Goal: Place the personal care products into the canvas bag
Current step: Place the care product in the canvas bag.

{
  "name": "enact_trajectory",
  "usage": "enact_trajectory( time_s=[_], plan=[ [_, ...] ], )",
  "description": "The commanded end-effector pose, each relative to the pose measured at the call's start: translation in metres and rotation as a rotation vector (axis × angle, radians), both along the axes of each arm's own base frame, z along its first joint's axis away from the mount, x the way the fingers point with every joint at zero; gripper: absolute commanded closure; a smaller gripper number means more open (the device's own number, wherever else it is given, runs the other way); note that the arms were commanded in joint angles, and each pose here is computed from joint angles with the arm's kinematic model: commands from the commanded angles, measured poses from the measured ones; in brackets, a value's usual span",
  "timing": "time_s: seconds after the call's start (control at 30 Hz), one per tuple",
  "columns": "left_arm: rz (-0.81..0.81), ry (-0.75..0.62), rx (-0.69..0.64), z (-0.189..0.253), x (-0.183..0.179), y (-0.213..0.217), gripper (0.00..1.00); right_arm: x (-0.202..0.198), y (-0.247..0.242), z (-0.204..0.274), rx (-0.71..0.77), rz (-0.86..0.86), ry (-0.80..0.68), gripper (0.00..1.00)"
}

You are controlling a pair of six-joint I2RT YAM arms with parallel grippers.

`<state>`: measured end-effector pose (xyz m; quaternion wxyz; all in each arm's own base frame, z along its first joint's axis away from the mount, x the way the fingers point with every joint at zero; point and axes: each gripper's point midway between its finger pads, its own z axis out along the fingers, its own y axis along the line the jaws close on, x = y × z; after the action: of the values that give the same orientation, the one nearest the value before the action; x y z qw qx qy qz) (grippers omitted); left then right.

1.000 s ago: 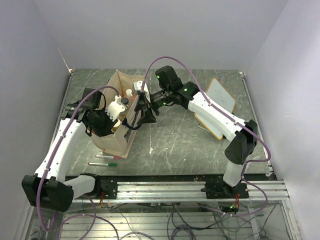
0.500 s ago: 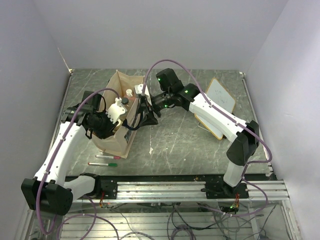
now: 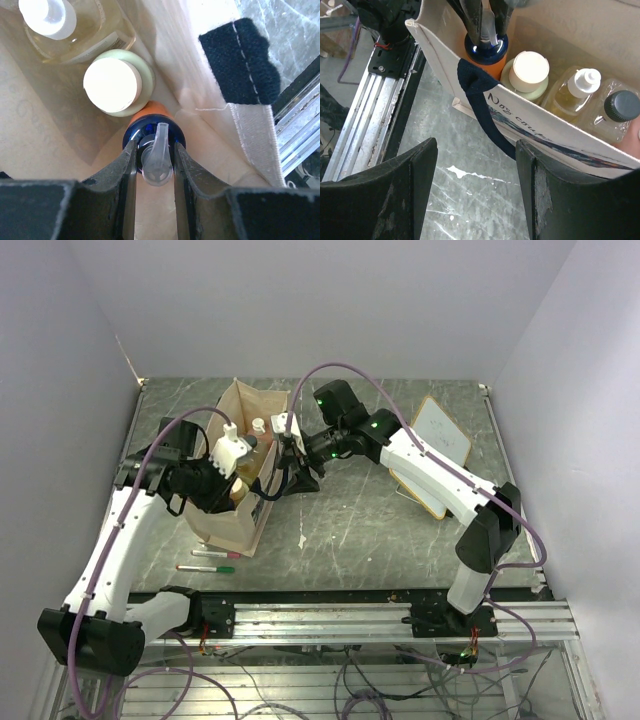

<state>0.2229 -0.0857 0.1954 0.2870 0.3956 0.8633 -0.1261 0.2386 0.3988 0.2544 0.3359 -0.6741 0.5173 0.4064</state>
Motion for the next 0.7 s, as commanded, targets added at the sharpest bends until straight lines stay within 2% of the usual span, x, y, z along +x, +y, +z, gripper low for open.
enact_trajectory(
  time_s=[0.0, 0.27, 0.5, 0.67],
  plan=[
    [0.017, -0.083, -0.091, 0.031, 0.01, -0.012, 0.93, -0.002, -0.005, 0.01, 0.01, 0.001, -0.044, 0.36],
    [0.039, -0.03, -0.042, 0.019, 0.01, -0.004, 0.93, -0.001, -0.005, 0.004, -0.003, 0.001, -0.04, 0.36],
    [-0.068, -0.037, 0.052, -0.006, 0.003, 0.006, 0.93, 0.0, -0.005, 0.005, -0.004, 0.0, -0.046, 0.36],
    [-0.114, 0.008, 0.112, -0.021, -0.003, 0.014, 0.8, 0.0, -0.005, 0.002, -0.007, 0.0, -0.046, 0.36]
  ],
)
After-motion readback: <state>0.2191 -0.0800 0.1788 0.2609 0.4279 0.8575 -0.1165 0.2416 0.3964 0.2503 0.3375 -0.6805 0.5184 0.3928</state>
